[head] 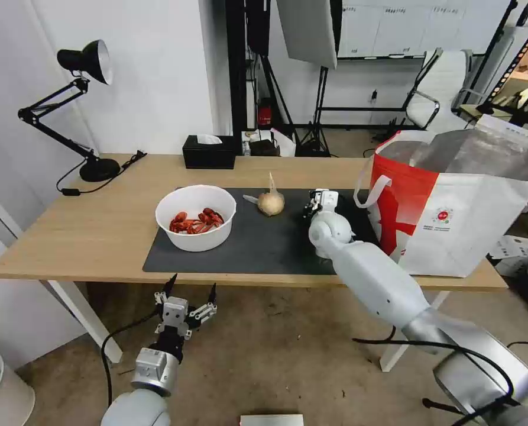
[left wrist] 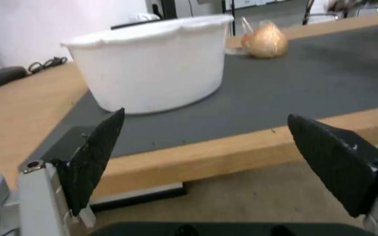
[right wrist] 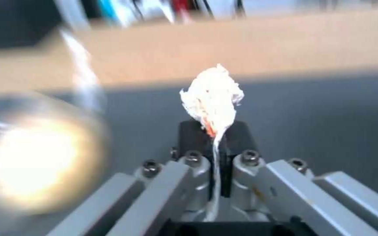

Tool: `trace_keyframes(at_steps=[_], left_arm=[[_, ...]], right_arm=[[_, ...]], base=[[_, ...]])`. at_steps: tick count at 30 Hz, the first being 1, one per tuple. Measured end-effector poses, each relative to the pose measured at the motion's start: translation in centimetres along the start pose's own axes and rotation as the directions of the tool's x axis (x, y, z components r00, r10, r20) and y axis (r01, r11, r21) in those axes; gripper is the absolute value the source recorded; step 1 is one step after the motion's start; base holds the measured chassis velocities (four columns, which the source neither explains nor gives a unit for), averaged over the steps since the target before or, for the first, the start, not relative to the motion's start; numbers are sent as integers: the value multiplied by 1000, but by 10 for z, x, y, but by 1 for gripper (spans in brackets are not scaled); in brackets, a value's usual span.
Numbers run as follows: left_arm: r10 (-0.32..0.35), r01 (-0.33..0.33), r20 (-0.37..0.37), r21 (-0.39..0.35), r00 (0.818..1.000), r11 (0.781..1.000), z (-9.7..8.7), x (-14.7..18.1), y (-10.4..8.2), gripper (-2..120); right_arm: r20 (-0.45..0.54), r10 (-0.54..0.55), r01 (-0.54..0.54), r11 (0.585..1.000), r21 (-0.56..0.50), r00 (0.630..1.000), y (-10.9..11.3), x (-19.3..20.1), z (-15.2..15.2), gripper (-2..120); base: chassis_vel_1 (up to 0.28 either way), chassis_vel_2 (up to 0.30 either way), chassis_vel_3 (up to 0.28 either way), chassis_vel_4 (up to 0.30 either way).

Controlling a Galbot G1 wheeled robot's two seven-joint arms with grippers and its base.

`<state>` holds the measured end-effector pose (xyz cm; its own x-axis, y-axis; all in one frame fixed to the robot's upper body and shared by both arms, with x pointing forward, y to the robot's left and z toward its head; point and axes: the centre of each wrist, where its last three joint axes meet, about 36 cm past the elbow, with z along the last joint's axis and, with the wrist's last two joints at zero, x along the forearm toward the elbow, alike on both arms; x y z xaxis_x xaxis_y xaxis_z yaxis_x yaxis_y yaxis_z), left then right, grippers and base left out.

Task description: Pick up the trash from the table and place it into the takeout bag.

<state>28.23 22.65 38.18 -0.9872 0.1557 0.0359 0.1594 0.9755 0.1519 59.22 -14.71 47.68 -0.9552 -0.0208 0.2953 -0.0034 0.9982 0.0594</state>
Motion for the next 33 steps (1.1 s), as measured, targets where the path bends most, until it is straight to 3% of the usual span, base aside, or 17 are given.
trace_keyframes(at_steps=[6,11,13,14,16,17,19,21,23,26,33], left_arm=[[0,0,14,-6,1000,1000,-2,5,0,100],[-4,4,19,-5,1000,1000,-4,7,0,100],[-6,6,22,-1,1000,1000,-6,8,-1,100],[-6,6,22,-1,1000,1000,-6,8,-1,100],[-5,5,22,0,1000,1000,-6,10,-2,100],[-5,5,22,0,1000,1000,-6,10,-2,100],[-5,5,21,0,1000,1000,-6,11,-2,100],[-5,5,21,0,1000,1000,-6,11,-2,100],[-1,1,21,1,1000,1000,-6,10,-3,100],[2,-2,22,1,1000,1000,-6,9,-3,100],[18,-18,20,8,1000,1000,-5,9,-5,100]], right_arm=[[203,-93,86,995,41,975,-23,86,-18,0],[330,-94,79,995,59,939,-40,115,-42,0],[430,-40,5,997,83,902,-55,124,-66,0],[430,-40,5,997,83,902,-55,124,-66,0],[508,97,-147,988,58,856,-72,127,-97,0],[508,97,-147,988,58,856,-72,127,-97,0],[508,226,-266,964,7,831,-86,129,-120,0],[505,237,-276,961,2,830,-87,129,-122,0],[374,345,-353,934,-49,861,-109,134,-141,0],[322,354,-367,930,-20,878,-118,135,-140,0],[288,377,-398,917,14,880,-134,134,-141,25]], base=[[0,0,0,0],[0,0,0,0],[0,0,0,0],[0,0,0,0],[0,0,0,0],[0,0,0,0],[0,0,0,0],[0,0,0,0],[0,0,0,0],[0,0,0,0],[0,0,0,0]])
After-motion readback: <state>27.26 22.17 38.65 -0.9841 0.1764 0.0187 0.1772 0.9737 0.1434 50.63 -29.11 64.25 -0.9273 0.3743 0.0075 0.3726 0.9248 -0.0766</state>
